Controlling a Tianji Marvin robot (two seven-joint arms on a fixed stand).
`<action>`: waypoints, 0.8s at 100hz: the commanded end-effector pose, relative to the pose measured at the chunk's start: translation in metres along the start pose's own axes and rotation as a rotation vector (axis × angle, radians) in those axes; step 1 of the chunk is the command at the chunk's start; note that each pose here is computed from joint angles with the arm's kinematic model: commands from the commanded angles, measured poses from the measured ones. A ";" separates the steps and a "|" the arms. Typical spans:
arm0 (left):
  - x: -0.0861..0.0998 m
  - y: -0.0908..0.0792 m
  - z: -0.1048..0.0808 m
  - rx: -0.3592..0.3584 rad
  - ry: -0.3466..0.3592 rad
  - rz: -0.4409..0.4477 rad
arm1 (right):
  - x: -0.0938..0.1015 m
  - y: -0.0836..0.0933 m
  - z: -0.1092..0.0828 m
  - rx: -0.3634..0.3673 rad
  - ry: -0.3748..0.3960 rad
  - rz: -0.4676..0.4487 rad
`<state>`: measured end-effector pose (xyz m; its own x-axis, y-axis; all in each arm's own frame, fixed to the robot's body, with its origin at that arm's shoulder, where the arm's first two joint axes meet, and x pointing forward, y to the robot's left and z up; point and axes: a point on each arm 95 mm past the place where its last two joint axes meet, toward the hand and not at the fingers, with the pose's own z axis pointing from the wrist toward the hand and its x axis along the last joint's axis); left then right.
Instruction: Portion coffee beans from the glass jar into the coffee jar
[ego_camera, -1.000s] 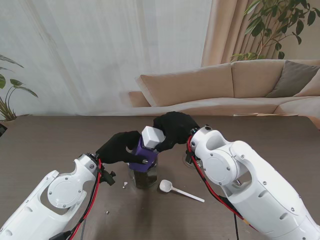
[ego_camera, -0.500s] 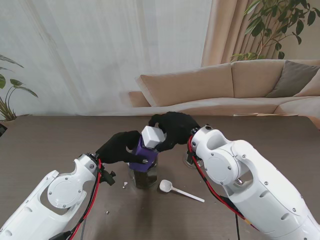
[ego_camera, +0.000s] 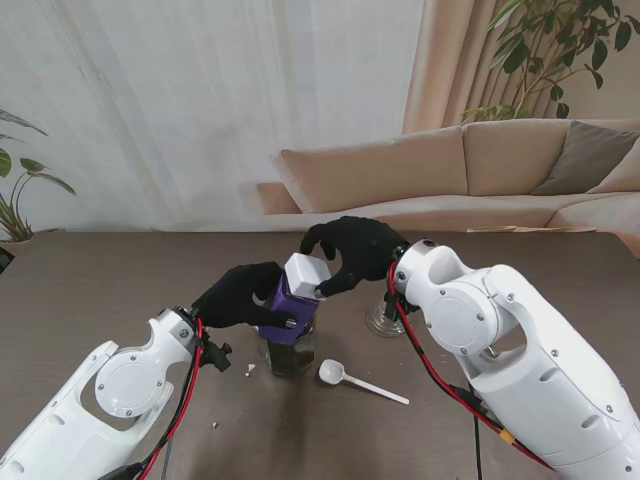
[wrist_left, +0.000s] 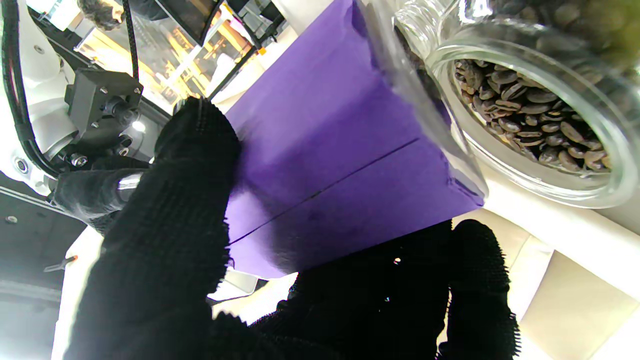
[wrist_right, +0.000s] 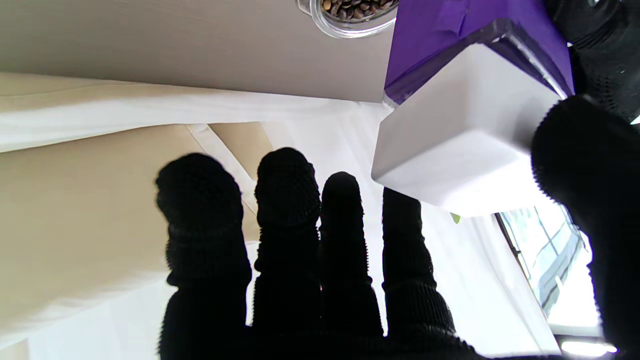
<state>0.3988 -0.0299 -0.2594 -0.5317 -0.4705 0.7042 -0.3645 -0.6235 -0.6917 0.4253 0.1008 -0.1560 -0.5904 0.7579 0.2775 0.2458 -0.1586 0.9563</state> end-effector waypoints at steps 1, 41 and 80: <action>0.002 0.002 0.002 -0.015 0.008 -0.005 | 0.003 0.006 0.000 0.003 0.012 -0.015; 0.001 0.001 0.003 -0.012 0.012 -0.009 | 0.010 0.001 0.008 0.035 0.000 -0.028; 0.002 0.000 0.002 -0.008 0.022 -0.003 | 0.013 -0.001 0.011 0.126 -0.035 -0.021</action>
<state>0.3999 -0.0287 -0.2641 -0.5314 -0.4680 0.7061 -0.3700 -0.6216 -0.6904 0.4289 0.1138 -0.1495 -0.5688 0.7856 0.2435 0.3002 -0.0774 0.9507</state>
